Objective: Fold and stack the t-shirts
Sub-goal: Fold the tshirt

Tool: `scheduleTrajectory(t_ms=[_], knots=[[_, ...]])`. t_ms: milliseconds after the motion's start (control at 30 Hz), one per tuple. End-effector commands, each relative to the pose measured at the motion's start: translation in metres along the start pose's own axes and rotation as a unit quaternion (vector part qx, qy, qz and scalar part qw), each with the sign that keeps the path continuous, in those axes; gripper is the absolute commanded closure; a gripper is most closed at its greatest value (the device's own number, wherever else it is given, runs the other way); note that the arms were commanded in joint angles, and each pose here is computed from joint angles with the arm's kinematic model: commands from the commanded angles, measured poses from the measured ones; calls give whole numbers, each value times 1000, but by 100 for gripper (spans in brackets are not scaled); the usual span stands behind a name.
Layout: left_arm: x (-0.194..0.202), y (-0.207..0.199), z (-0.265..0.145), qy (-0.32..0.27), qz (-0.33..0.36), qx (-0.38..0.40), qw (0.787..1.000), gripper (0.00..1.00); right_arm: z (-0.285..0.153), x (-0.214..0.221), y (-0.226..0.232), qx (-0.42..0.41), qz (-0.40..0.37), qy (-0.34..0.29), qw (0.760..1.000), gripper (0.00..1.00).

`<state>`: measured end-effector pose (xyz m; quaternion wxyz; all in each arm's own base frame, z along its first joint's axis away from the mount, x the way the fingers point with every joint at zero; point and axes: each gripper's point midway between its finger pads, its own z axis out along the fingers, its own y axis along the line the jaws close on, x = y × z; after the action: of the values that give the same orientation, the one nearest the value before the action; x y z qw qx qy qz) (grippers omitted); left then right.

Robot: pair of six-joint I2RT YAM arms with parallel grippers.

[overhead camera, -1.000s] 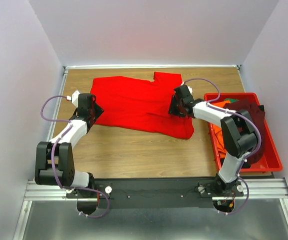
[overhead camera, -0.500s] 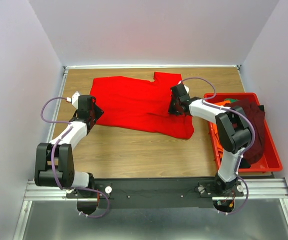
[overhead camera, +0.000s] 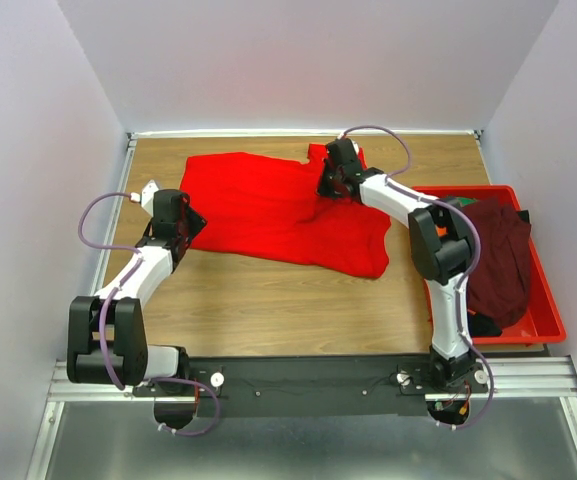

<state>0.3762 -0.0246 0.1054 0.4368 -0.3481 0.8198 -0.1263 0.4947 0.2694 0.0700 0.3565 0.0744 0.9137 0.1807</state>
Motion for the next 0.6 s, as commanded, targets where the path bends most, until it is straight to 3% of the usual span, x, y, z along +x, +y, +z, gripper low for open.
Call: scheduleTrajectory(t_ms=[0,333,433,467,500,567], knots=[[2,-4,-2,2,10,14,1000,48,20,2,15,-26,-16,15,999,93],[7,0,0,2,4,14,1000,43,43,-3,31,-61,-51,18,997,84],[7,2,0,-3,-1,13,1000,42,39,-13,36,-67,-65,6,996,68],[7,4,0,-5,-4,8,1000,41,36,-15,36,-67,-71,4,995,58],[6,8,-1,-11,-5,1,1000,41,32,-16,35,-66,-74,2,995,37],[4,12,-4,-21,-8,-6,1000,40,13,-30,41,-69,-77,-16,994,18]])
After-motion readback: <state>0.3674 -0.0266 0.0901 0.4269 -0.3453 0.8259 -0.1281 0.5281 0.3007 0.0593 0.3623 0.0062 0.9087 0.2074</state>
